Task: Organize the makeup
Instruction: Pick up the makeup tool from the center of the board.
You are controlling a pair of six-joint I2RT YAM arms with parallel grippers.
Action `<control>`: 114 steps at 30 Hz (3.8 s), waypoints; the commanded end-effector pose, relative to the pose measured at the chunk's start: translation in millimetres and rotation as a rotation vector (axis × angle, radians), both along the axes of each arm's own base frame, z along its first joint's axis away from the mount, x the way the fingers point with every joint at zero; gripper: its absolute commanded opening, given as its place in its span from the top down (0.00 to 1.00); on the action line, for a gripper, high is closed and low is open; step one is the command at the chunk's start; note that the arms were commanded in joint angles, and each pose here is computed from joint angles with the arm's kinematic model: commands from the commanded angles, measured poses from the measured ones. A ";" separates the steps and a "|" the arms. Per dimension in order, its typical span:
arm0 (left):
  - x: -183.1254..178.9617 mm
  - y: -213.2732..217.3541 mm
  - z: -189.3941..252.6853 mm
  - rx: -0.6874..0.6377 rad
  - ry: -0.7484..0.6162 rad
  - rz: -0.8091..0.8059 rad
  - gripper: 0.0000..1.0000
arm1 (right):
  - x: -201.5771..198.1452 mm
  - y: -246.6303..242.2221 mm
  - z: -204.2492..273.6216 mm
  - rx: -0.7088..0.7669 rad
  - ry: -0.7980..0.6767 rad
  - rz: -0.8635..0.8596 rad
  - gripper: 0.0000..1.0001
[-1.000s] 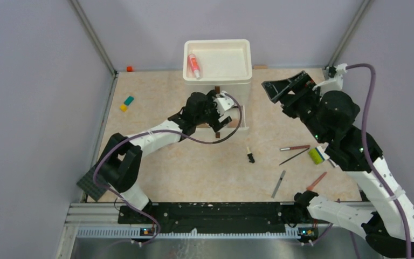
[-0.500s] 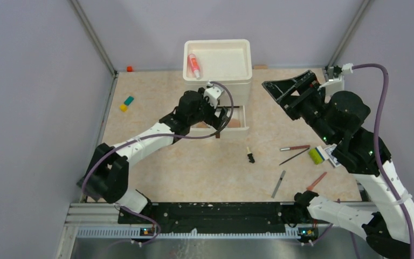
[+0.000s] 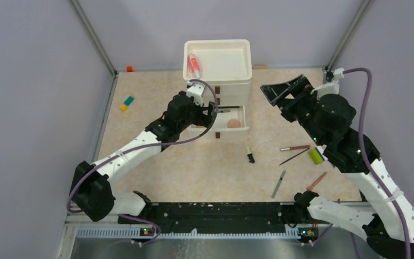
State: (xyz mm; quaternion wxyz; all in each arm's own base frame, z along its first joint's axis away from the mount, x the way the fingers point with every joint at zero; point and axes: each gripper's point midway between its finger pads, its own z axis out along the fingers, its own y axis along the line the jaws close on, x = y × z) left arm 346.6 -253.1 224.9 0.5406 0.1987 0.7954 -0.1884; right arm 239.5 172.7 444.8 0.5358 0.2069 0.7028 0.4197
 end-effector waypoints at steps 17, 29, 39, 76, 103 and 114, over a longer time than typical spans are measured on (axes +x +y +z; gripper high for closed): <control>-63.6 143.4 -32.4 -0.073 0.237 0.701 0.01 | 25.9 -46.2 -200.5 -0.592 0.198 -0.181 0.15; -49.0 197.1 -54.1 -0.087 0.296 0.803 0.01 | 26.5 -24.0 -248.8 -0.757 0.269 -0.006 0.12; -20.9 209.0 -94.2 -0.002 0.343 0.820 0.06 | 19.7 -7.1 -269.1 -0.809 0.332 0.142 0.11; 13.5 230.5 -187.1 0.167 0.602 0.755 0.41 | 8.5 9.4 -265.3 -0.742 0.312 0.246 0.11; 14.8 208.6 -129.2 0.118 0.502 0.673 0.93 | 3.6 11.2 -261.9 -0.711 0.281 0.263 0.12; 28.5 122.9 -37.2 0.241 0.255 0.528 0.91 | -0.3 8.8 -263.7 -0.704 0.287 0.262 0.13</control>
